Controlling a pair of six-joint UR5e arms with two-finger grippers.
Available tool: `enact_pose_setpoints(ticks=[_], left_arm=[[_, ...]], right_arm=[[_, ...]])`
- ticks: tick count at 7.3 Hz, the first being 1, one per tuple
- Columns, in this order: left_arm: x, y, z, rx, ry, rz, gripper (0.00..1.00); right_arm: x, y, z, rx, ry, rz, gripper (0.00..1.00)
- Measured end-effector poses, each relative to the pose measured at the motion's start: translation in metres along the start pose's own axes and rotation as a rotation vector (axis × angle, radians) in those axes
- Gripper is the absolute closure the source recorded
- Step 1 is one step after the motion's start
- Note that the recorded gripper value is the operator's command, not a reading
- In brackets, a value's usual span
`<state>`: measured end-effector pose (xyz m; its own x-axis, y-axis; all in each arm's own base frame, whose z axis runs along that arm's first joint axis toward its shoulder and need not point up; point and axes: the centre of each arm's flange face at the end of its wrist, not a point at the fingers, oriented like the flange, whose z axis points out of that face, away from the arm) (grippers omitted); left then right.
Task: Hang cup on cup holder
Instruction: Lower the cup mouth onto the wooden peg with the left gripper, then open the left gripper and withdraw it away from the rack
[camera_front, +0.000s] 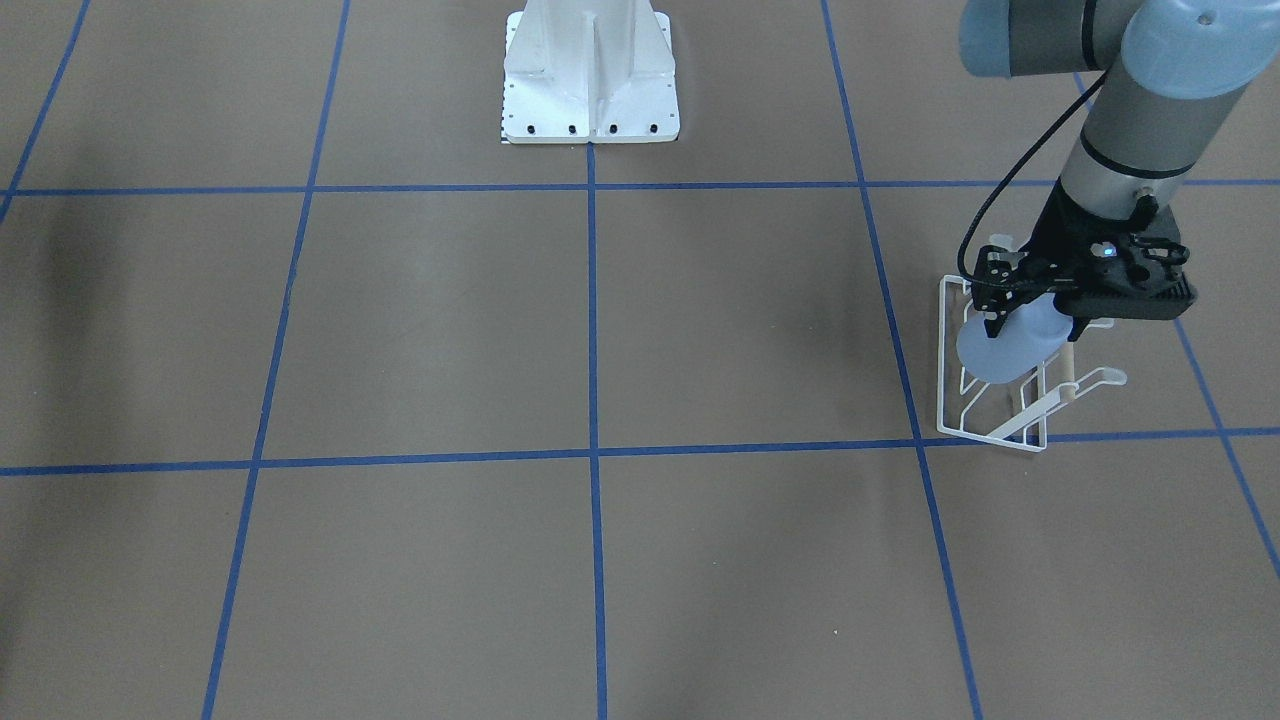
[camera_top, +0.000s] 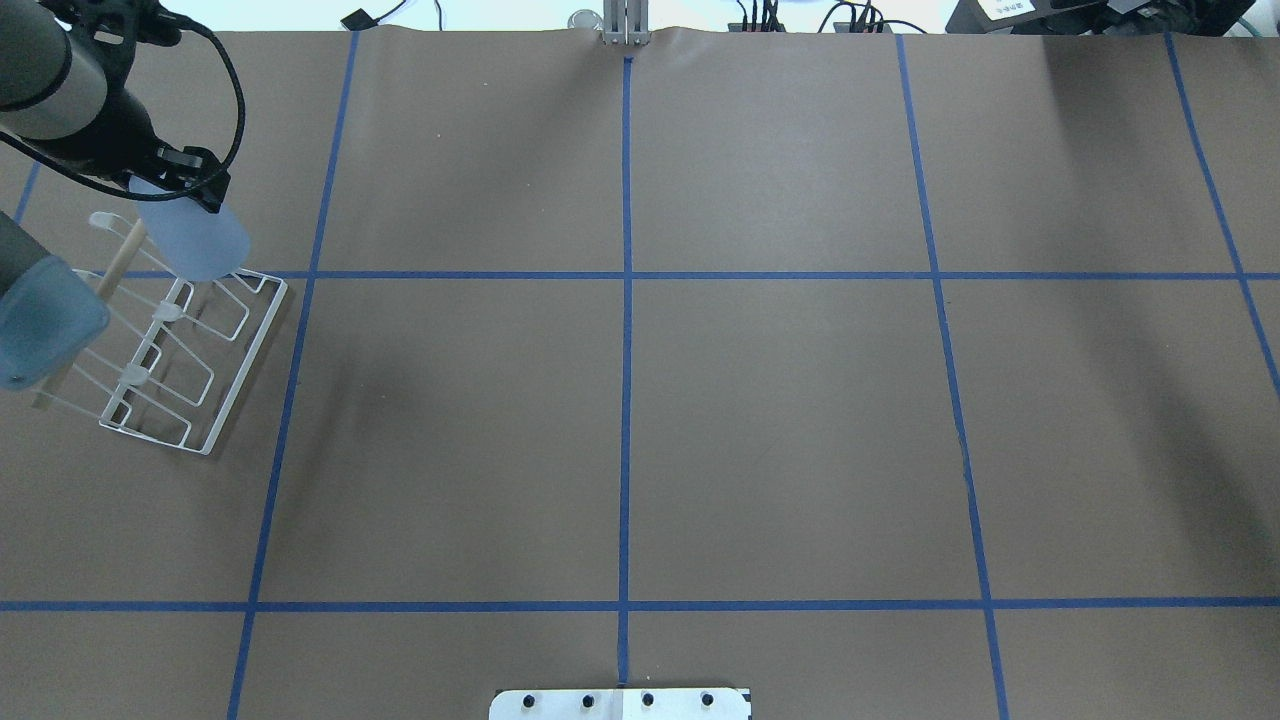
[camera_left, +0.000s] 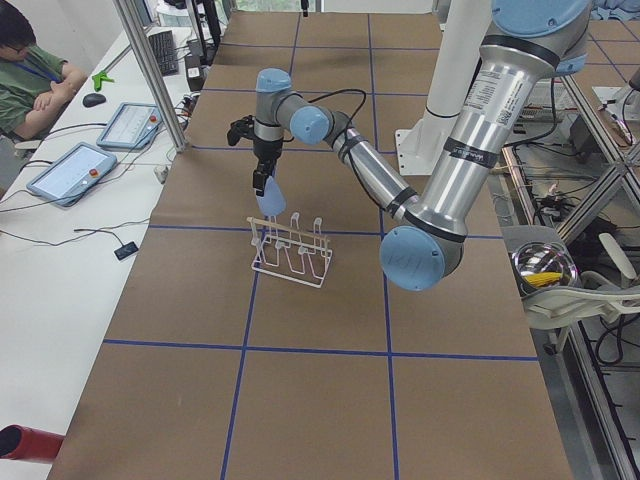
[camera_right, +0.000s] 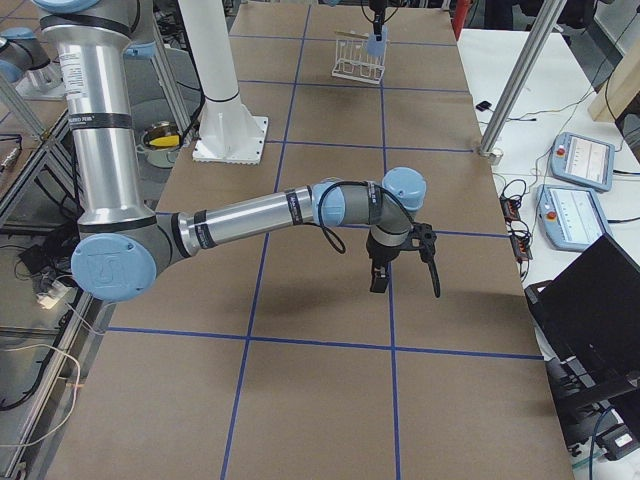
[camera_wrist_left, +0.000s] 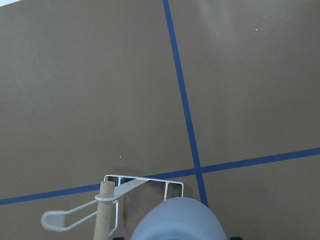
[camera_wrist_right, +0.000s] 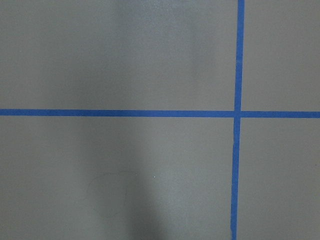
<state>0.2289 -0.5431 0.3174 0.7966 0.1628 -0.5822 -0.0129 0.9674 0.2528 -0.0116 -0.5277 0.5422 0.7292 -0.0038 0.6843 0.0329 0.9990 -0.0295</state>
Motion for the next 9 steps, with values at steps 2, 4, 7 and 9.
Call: enact_pose_setpoints(ticks=[2, 4, 7, 9], left_arm=[[-0.003, 0.000, 0.008, -0.014, -0.007, 0.005, 1.00], [-0.005, -0.001, 0.018, -0.031, -0.017, 0.002, 0.37], [-0.007, 0.002, 0.032, -0.044, -0.019, -0.006, 0.01], [-0.027, 0.019, 0.049, 0.003, 0.013, 0.020, 0.01]], right_arm=[[0.000, 0.000, 0.000, 0.000, -0.001, 0.001, 0.00], [0.000, 0.000, 0.000, -0.001, -0.001, 0.001, 0.00], [-0.002, 0.000, 0.000, -0.002, -0.016, 0.001, 0.00], [-0.002, -0.001, 0.000, -0.002, -0.019, -0.001, 0.00]])
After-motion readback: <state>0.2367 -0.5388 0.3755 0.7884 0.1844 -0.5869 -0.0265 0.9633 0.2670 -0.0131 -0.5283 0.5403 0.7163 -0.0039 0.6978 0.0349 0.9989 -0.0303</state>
